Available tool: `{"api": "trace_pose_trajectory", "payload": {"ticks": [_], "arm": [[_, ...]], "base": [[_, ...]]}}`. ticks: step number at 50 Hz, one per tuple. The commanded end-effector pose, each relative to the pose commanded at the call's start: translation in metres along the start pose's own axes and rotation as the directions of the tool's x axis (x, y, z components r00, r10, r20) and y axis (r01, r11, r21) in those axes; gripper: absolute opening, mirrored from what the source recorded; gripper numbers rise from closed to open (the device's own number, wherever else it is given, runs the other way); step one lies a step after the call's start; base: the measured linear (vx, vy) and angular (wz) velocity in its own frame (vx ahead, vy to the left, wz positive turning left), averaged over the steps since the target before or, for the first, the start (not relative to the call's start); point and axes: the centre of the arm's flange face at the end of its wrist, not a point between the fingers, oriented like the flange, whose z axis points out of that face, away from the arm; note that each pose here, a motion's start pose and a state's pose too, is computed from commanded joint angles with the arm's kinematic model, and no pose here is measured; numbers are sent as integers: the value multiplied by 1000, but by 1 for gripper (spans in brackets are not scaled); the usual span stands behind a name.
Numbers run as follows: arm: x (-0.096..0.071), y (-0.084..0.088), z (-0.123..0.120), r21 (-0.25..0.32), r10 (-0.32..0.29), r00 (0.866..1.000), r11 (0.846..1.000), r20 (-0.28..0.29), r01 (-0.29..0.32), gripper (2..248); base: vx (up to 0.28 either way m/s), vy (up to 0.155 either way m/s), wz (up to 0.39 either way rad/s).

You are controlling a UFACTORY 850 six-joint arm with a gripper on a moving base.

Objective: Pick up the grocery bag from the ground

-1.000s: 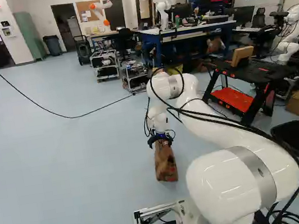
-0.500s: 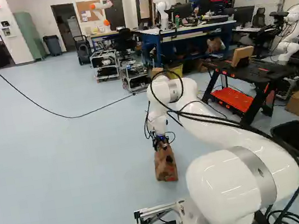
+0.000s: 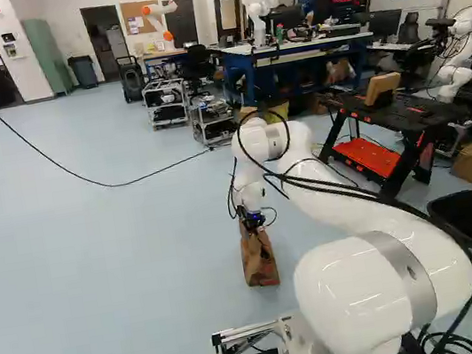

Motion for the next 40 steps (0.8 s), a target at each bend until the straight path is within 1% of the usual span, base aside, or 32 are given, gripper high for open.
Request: {"api": "trace_pose_trajectory", "payload": {"ticks": [40], "arm": [[2,-1,-61,1,0,1000,1000,-9,0,21]], "base": [[0,0,0]]}}
